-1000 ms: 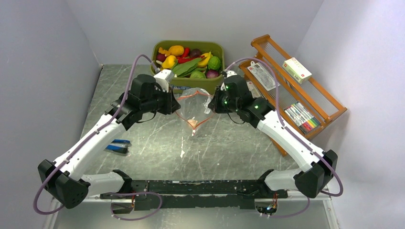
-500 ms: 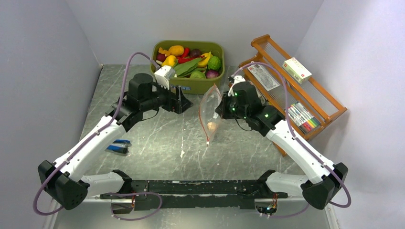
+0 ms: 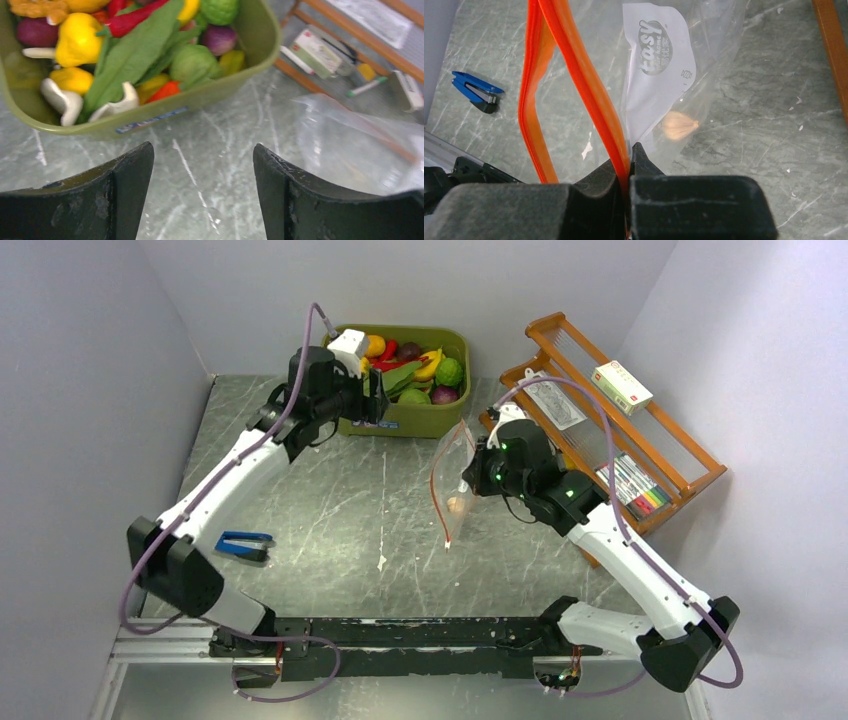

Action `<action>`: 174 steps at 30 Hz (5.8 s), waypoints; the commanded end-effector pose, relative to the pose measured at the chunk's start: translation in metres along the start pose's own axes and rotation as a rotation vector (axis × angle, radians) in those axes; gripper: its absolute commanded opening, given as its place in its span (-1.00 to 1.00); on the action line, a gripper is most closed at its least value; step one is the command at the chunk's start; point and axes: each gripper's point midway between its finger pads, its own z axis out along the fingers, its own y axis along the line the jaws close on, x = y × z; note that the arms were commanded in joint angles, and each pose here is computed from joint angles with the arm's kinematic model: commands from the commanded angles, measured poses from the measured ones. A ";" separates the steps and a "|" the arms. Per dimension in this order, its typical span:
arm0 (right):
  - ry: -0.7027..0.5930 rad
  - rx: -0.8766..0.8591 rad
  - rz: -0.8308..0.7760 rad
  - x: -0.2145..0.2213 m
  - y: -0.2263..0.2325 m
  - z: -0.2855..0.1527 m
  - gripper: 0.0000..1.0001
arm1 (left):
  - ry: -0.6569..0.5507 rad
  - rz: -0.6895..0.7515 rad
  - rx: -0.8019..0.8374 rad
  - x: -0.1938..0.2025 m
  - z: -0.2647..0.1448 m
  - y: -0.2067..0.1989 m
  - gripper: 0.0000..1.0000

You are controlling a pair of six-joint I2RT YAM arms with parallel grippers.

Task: Place the food in the zip-top bag and seal the zipper
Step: Adjust the fake vegetable in the bin, then pick up the fake vegetable from the bin.

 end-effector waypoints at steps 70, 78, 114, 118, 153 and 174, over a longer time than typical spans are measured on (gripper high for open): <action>0.028 -0.029 -0.021 -0.002 0.007 0.000 -1.00 | 0.045 0.353 -0.043 0.045 0.239 0.152 0.04; 0.037 -0.022 -0.006 0.002 0.005 0.004 -1.00 | -0.023 0.336 -0.016 0.031 0.235 0.143 -0.48; -0.003 -0.046 0.031 -0.001 0.008 -0.007 -1.00 | 0.017 0.222 -0.265 0.008 0.100 0.148 -0.86; -0.008 -0.049 0.036 -0.001 0.008 -0.008 -1.00 | 0.095 0.168 -0.316 0.028 0.088 0.154 -0.86; 0.001 -0.051 0.027 0.006 0.007 0.003 -1.00 | 0.244 0.142 -0.374 0.021 0.069 0.158 0.14; -0.007 -0.054 0.032 0.006 0.007 0.000 -1.00 | 0.341 0.150 -0.385 0.053 0.120 0.185 0.21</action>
